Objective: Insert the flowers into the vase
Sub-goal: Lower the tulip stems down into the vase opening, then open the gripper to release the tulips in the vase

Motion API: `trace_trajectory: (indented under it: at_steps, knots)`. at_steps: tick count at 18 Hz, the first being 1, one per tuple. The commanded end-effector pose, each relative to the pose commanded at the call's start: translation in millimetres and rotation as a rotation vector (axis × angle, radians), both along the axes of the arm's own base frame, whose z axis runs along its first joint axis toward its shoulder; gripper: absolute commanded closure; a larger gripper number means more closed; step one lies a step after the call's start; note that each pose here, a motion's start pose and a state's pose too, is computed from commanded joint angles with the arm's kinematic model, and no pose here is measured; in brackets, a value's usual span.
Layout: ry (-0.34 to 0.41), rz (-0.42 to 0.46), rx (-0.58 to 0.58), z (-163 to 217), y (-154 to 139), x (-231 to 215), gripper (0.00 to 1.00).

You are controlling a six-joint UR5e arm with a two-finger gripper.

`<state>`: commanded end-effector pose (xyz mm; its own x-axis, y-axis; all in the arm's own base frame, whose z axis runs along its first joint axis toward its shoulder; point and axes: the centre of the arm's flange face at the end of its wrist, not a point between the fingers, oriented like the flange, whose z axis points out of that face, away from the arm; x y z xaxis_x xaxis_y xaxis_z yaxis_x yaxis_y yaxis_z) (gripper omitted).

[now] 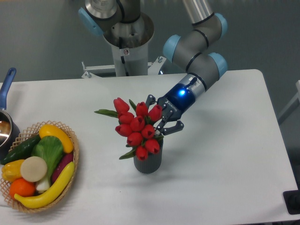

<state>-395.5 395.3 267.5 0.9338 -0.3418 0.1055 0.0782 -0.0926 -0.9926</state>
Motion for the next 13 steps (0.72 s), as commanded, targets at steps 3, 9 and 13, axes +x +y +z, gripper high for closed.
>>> trace_trajectory:
  at_steps: [3, 9, 13]
  knots:
    - [0.017, 0.0, 0.006, -1.6, -0.5, -0.9, 0.4]
    - [0.032, 0.009, 0.01, -0.4, -4.1, -4.8, 0.06]
    - [0.057, 0.034, -0.004, 7.0, -15.1, -14.0, 0.0]
